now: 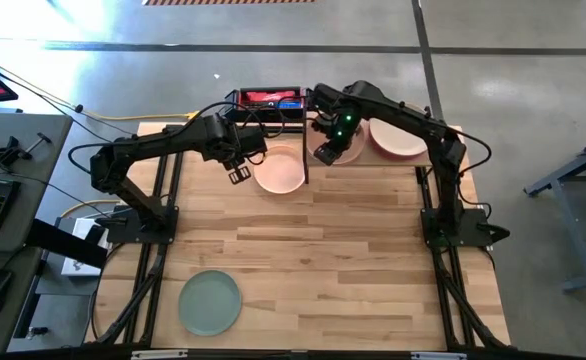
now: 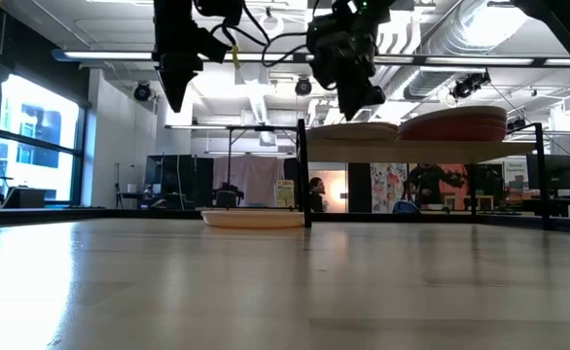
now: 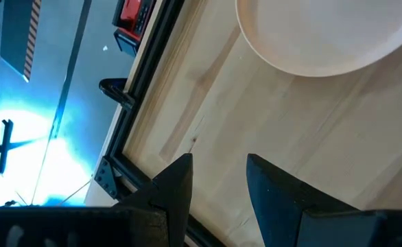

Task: Place and stack plates onto a shelf
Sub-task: Stack the light brown plate on top of the brown plate

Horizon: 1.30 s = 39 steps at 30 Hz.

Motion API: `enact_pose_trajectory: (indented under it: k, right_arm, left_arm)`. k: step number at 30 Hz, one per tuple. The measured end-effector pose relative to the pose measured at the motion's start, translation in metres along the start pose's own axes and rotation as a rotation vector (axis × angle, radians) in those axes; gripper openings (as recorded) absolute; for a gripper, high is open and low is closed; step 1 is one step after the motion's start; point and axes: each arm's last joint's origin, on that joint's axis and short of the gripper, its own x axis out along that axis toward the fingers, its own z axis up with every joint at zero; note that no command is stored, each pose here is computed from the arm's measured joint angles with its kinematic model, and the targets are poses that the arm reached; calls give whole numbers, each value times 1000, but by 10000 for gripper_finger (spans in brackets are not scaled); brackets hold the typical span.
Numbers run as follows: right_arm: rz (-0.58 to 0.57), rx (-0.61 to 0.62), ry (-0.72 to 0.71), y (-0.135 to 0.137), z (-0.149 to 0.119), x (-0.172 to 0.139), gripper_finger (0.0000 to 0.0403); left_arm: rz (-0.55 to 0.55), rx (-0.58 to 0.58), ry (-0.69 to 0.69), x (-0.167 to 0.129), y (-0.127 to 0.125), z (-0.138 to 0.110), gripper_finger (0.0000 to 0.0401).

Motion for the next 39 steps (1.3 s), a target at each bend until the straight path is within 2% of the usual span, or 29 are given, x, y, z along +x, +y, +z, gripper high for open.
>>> enact_pose_trajectory:
  k: [6,9,12,15,23,26,32,39]
  right_arm:
    - [69,-1,4,15,-2,-2,78]
    - [64,4,52,22,-7,0,78]
    - [57,-6,96,30,-13,2,78]
    - [56,-23,128,38,-18,3,78]
    - [67,-40,83,53,-33,-15,78]
    - [75,-43,43,57,-42,-31,78]
    - [89,-68,-49,59,-64,-63,78]
    - [5,-59,-153,57,-84,-89,78]
  left_arm:
    - [-2,-1,-2,0,0,0,129]
    - [-64,12,-9,0,-1,2,129]
    - [-144,54,-43,1,-2,6,129]
    - [-156,113,-91,1,-3,10,129]
    - [-200,231,-124,4,-5,14,129]
    - [-237,257,-136,20,-12,13,129]
    - [-268,394,-158,56,-28,7,129]
    - [-268,528,-241,78,-41,4,129]
